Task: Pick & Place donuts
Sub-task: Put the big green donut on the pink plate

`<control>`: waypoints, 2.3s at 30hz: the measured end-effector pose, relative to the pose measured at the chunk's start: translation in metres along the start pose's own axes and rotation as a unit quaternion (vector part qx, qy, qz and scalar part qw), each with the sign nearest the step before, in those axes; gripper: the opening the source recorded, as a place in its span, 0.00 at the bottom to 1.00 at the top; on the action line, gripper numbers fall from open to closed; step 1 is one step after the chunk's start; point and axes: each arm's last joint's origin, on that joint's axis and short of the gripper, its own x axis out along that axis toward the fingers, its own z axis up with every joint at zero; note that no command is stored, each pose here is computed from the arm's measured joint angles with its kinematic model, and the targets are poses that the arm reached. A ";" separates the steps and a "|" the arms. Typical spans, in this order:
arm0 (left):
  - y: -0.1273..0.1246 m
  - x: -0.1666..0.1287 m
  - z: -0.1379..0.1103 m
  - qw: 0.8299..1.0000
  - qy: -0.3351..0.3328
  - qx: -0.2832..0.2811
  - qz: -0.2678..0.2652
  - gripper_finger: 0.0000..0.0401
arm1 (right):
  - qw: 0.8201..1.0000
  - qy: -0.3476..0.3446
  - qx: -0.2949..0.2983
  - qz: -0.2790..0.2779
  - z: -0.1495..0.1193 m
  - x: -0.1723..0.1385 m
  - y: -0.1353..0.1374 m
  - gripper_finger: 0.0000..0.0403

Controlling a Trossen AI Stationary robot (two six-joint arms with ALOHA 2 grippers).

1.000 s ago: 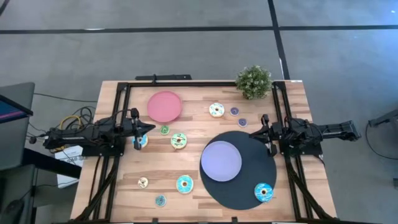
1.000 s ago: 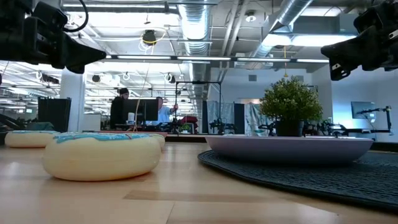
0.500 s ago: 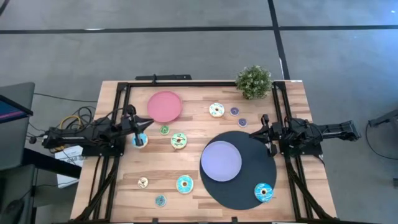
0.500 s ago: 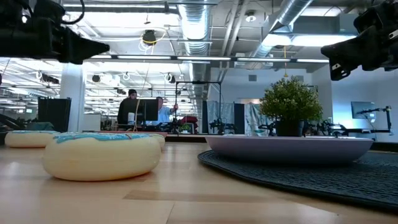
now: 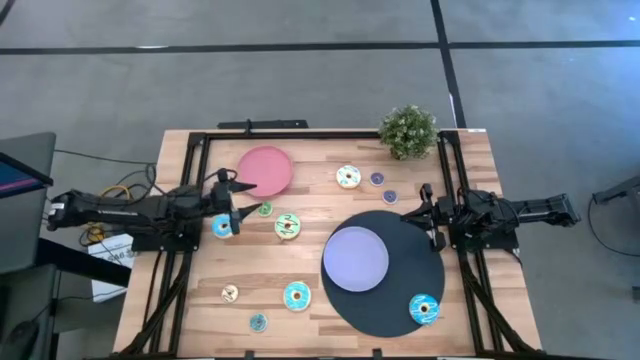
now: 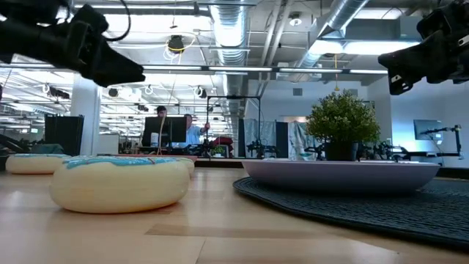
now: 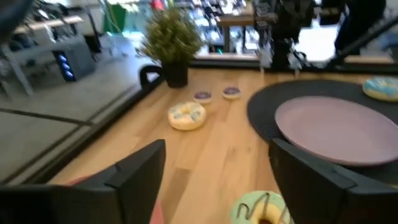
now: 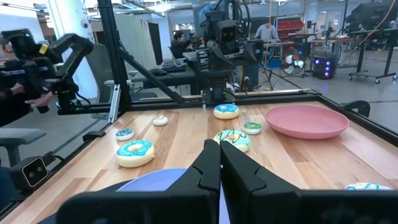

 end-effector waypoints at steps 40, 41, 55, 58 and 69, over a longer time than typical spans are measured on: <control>-0.049 0.174 0.013 0.852 0.480 0.179 -0.110 0.73 | 1.000 0.000 0.000 0.000 0.000 0.000 0.000 0.00; -0.047 0.174 0.013 0.852 0.481 0.175 -0.110 0.70 | 1.000 0.000 0.000 0.000 0.000 0.000 0.000 0.00; -0.035 0.177 0.011 0.854 0.483 0.147 -0.126 0.56 | 1.000 0.000 0.000 0.000 0.000 0.000 0.000 0.00; -0.035 0.177 0.011 0.854 0.483 0.147 -0.126 0.58 | 1.000 0.000 0.000 0.000 0.000 0.000 0.000 0.00; -0.034 0.177 0.011 0.855 0.483 0.148 -0.121 0.70 | 1.000 0.000 0.000 0.000 0.000 0.000 0.000 0.00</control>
